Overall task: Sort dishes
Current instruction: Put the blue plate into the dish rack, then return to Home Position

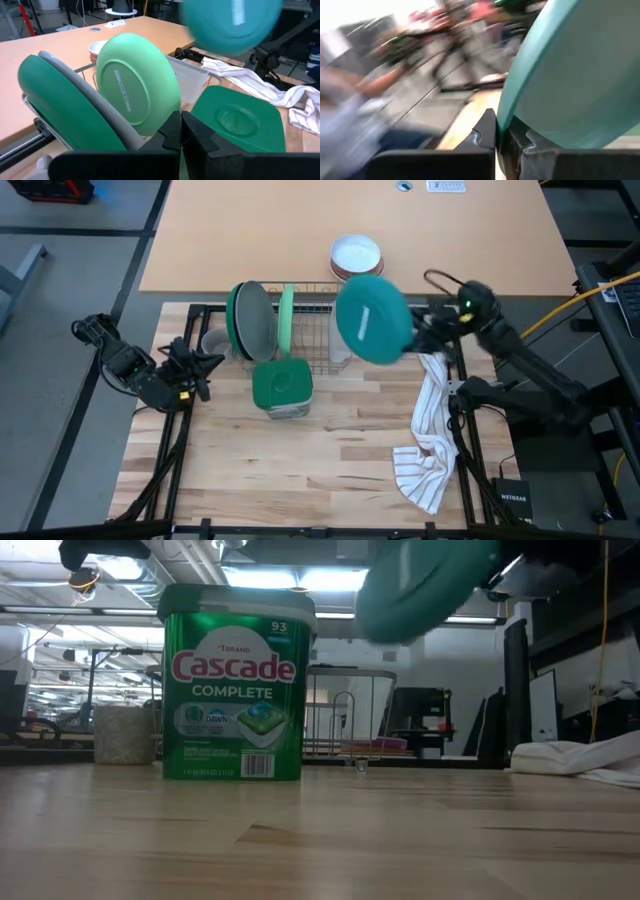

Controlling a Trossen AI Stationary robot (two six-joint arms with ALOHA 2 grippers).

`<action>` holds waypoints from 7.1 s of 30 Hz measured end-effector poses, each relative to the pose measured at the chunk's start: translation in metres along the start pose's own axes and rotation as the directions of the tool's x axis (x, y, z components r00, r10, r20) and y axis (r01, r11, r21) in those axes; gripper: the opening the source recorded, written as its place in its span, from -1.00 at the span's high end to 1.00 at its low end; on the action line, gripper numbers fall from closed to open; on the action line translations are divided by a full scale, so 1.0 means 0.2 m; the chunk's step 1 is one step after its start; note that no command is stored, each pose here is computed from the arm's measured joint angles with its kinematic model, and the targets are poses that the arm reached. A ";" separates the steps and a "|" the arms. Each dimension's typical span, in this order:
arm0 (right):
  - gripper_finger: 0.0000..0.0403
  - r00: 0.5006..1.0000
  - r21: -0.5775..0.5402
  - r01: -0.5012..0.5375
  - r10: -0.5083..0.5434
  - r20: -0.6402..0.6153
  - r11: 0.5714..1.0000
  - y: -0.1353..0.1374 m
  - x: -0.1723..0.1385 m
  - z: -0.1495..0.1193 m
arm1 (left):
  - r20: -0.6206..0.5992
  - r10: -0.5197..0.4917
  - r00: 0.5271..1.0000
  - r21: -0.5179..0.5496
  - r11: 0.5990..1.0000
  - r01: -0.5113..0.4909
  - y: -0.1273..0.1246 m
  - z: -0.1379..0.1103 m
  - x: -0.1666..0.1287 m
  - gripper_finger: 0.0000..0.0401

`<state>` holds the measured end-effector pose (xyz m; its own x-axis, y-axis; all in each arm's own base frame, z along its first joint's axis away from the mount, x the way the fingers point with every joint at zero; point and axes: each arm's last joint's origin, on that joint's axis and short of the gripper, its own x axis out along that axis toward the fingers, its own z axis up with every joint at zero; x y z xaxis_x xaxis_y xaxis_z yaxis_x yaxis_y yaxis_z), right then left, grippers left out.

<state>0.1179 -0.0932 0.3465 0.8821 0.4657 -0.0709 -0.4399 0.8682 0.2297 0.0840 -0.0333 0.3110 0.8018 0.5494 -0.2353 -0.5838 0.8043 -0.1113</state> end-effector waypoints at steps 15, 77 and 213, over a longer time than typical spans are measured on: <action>0.95 0.847 0.295 0.119 -0.252 0.468 0.948 -0.19 0.31 -0.13 | -0.006 0.012 1.000 0.031 0.999 -0.012 -0.09 -0.02 0.03 0.99; 0.95 0.814 0.521 0.410 -0.558 0.161 0.748 -0.61 0.79 -0.40 | -0.018 0.013 1.000 0.054 0.998 -0.012 -0.11 -0.03 0.04 0.99; 0.41 0.497 0.124 0.862 -0.771 -0.398 0.491 -0.32 0.81 0.23 | 0.163 -0.278 0.947 0.284 0.932 0.225 0.14 -0.58 0.17 0.99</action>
<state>0.2964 -0.0814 0.3646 0.7102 -0.3702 -0.5989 0.5656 0.8065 0.1722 0.0799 -0.0196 0.1881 0.9422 0.3334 -0.0340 -0.3276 0.9375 0.1173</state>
